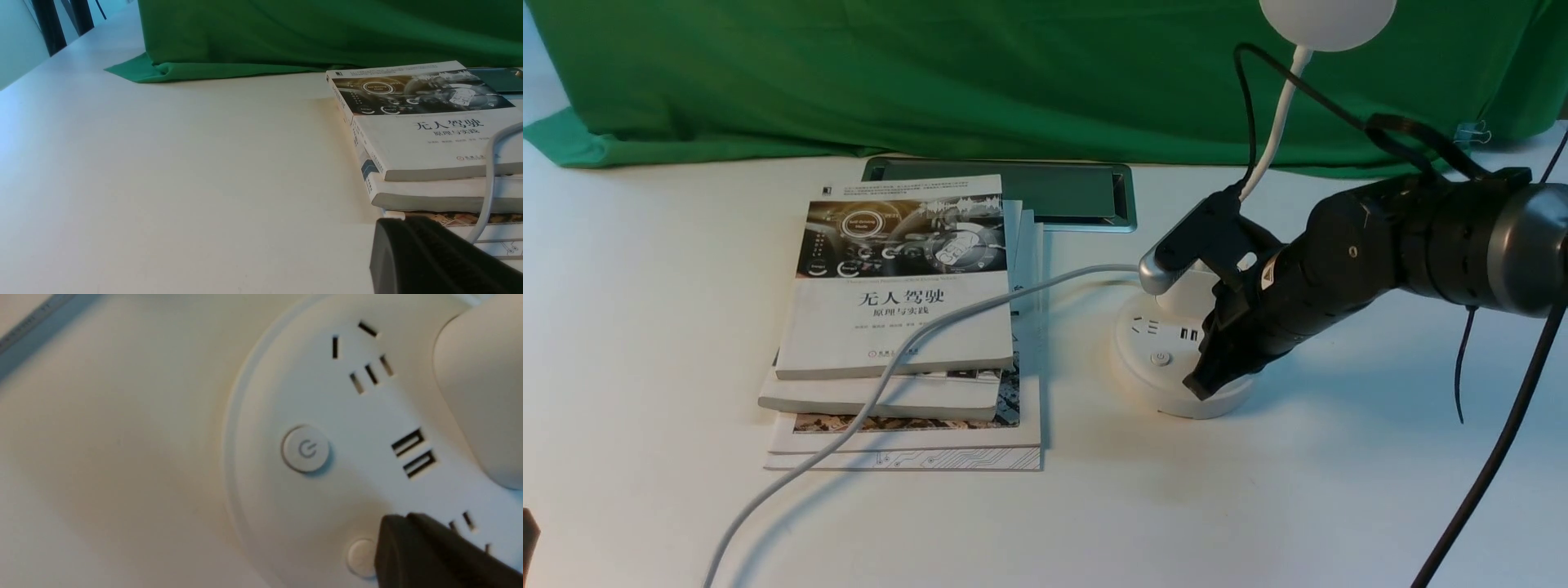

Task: Turn on the desk lamp on the white desktop with your hand.
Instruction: 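Press the button on the base of the white desk lamp with the right gripper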

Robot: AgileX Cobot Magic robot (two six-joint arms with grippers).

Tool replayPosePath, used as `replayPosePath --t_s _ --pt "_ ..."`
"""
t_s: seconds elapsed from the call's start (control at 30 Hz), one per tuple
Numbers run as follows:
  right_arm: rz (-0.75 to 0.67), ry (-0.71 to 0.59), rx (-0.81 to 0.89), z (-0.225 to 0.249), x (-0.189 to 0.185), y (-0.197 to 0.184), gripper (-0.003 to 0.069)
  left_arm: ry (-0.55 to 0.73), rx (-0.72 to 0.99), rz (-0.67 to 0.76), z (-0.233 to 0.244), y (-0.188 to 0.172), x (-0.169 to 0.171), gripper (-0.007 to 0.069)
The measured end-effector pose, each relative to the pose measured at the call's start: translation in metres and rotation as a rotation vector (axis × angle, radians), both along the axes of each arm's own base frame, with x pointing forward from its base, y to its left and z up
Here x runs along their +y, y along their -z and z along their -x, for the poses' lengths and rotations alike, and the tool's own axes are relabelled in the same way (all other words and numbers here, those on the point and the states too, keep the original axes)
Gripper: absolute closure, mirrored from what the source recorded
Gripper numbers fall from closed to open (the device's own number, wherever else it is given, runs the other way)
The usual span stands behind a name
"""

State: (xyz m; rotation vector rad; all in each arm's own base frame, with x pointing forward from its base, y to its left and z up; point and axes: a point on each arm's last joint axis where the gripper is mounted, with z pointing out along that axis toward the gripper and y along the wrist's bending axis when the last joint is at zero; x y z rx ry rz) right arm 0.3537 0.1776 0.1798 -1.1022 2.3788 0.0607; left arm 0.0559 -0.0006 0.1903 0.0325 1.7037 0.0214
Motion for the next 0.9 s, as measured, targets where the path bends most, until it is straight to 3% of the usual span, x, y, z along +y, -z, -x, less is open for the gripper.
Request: replayPosePath --t_s 0.9 --pt "-0.008 0.012 0.009 -0.0065 0.0036 0.0099 0.0625 0.0 0.0 0.0 0.0 0.0 0.0 0.0604"
